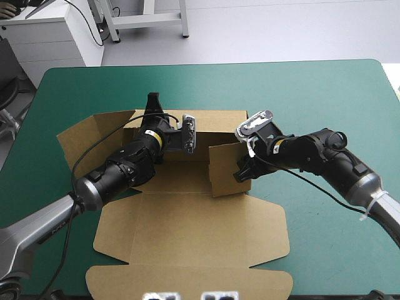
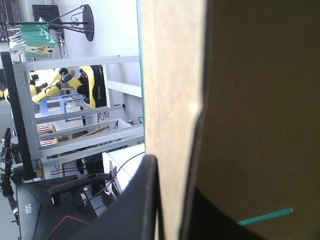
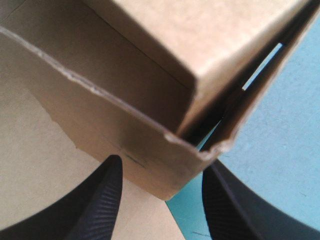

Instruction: Fold the box

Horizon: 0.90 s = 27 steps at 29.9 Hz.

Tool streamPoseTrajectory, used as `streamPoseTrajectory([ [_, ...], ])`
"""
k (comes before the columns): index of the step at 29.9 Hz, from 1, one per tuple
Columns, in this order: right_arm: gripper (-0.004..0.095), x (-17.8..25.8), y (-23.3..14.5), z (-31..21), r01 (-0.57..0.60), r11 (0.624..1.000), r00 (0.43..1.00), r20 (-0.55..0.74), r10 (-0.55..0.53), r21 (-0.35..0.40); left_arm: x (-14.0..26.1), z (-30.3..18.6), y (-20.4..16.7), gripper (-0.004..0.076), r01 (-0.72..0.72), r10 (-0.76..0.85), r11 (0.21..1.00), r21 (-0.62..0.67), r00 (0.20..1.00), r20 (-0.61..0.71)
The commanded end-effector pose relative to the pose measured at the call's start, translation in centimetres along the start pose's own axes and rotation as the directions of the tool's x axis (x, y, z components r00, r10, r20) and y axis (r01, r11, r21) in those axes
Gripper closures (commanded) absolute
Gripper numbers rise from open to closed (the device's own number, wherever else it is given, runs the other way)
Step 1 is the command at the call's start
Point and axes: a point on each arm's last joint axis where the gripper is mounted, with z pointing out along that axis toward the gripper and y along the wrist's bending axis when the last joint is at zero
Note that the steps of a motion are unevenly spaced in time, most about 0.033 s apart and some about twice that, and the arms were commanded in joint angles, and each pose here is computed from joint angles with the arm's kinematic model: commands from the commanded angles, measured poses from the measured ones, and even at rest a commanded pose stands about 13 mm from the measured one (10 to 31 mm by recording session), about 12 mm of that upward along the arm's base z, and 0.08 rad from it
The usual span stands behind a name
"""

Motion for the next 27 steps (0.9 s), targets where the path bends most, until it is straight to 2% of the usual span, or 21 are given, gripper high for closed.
streamPoseTrajectory([
  [1, 0.0436, -1.5, 0.0, -1.8, -0.033, 0.999, 0.99, 0.138, 0.029, 0.024, 0.1, -1.2, 1.3, 0.0732, 0.05, -0.05, 0.998, -0.036, 0.999, 0.014],
  [5, 0.0436, -1.5, -0.2, -0.8, -0.043, 0.999, 0.991, 0.126, 0.039, 0.031, 0.1, -1.3, 1.5, 0.0732, 0.068, -0.067, 0.997, -0.032, 0.998, 0.018],
  [8, 0.0437, -1.4, -0.7, 0.8, -0.08, 0.995, 0.993, 0.091, 0.075, 0.052, -0.1, -1.6, 1.9, 0.0732, 0.127, -0.127, 0.992, -0.022, 0.992, 0.025],
  [10, 0.0438, -1.4, -1.0, 1.9, -0.068, 0.995, 0.995, 0.074, 0.063, 0.066, -0.2, -1.9, 2.6, 0.0732, 0.167, -0.166, 0.986, -0.021, 0.986, 0.032],
  [19, 0.047, -3.1, -1.5, 2.2, -0.08, 0.992, 0.965, 0.259, 0.052, 0.1, -0.1, -1.4, 2.7, 0.0732, 0.155, -0.155, 0.988, -0.011, 0.988, -0.018],
  [27, 0.0497, -3.1, -1.8, 3.0, -0.057, 0.991, 0.967, 0.253, 0.025, 0.121, -0.4, -0.8, 2.4, 0.0732, 0.149, -0.149, 0.989, -0.001, 0.989, -0.007],
])
